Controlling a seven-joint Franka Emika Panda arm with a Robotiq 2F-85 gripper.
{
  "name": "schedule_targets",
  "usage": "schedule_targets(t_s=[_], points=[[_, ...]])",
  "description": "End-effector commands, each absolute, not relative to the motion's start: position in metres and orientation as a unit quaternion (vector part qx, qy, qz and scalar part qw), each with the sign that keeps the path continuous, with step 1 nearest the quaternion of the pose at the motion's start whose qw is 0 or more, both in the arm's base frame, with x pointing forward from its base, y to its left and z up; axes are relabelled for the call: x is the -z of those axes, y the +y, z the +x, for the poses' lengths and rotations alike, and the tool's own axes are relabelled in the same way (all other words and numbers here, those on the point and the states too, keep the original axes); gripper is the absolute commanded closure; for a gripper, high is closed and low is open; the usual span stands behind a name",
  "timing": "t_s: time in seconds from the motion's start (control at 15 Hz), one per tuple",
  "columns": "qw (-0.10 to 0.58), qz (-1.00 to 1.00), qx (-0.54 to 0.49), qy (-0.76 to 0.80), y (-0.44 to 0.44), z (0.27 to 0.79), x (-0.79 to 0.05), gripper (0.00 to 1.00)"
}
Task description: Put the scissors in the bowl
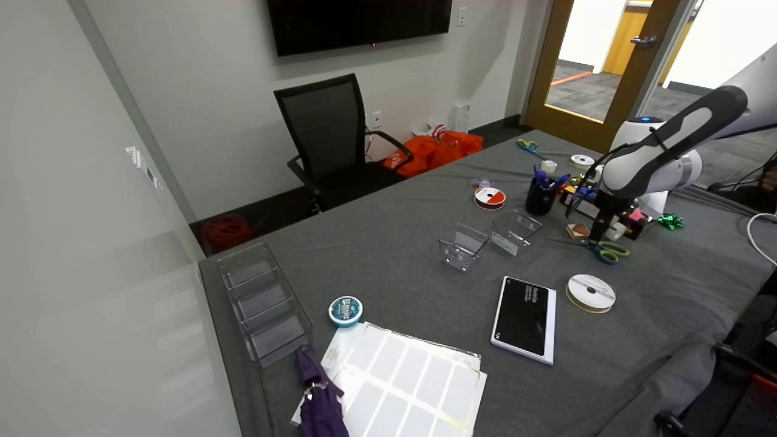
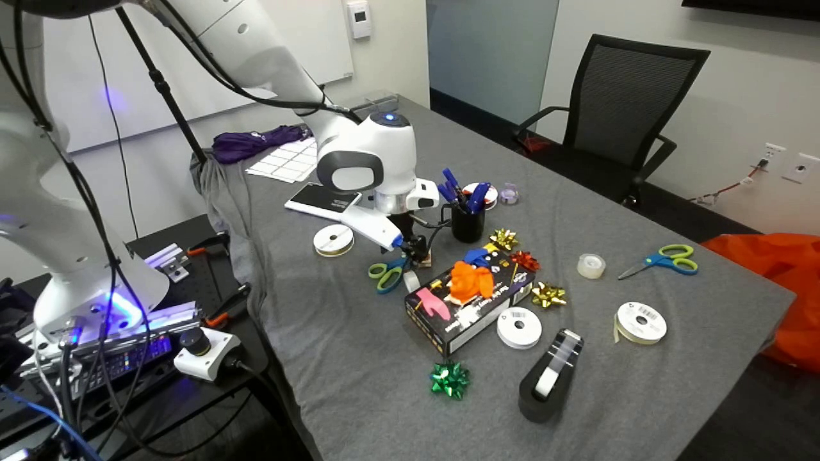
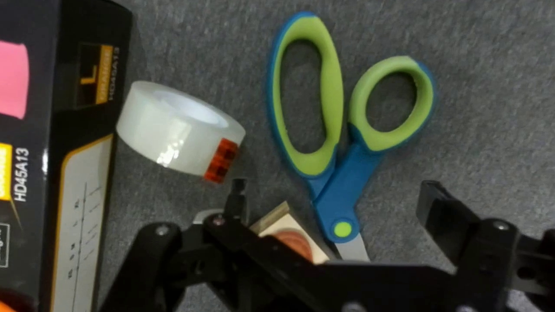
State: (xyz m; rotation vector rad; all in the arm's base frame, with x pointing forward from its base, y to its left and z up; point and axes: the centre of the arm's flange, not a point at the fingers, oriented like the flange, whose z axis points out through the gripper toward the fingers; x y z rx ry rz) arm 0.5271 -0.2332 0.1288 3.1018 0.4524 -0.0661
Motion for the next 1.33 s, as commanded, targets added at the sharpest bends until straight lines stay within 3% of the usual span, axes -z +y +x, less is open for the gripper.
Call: schedule_targets(t_s=[0.0, 0.07, 0.13, 0.8, 1.27], points=[[-0.004, 0.987, 0.001, 0.159, -0.241, 0.533, -0.114, 0.0], [-0.003, 0.987, -0.003, 0.163, -0.241, 0.534, -0.112, 0.25], [-0.003, 0.986, -0.007, 0.165, -0.242, 0.534, -0.11, 0.26], [0.003, 0.987, -0.017, 0.16, -0.245, 0.536, -0.114, 0.95], [-0.007, 0.985, -0.01, 0.17, -0.23, 0.52, -0.139, 0.92]])
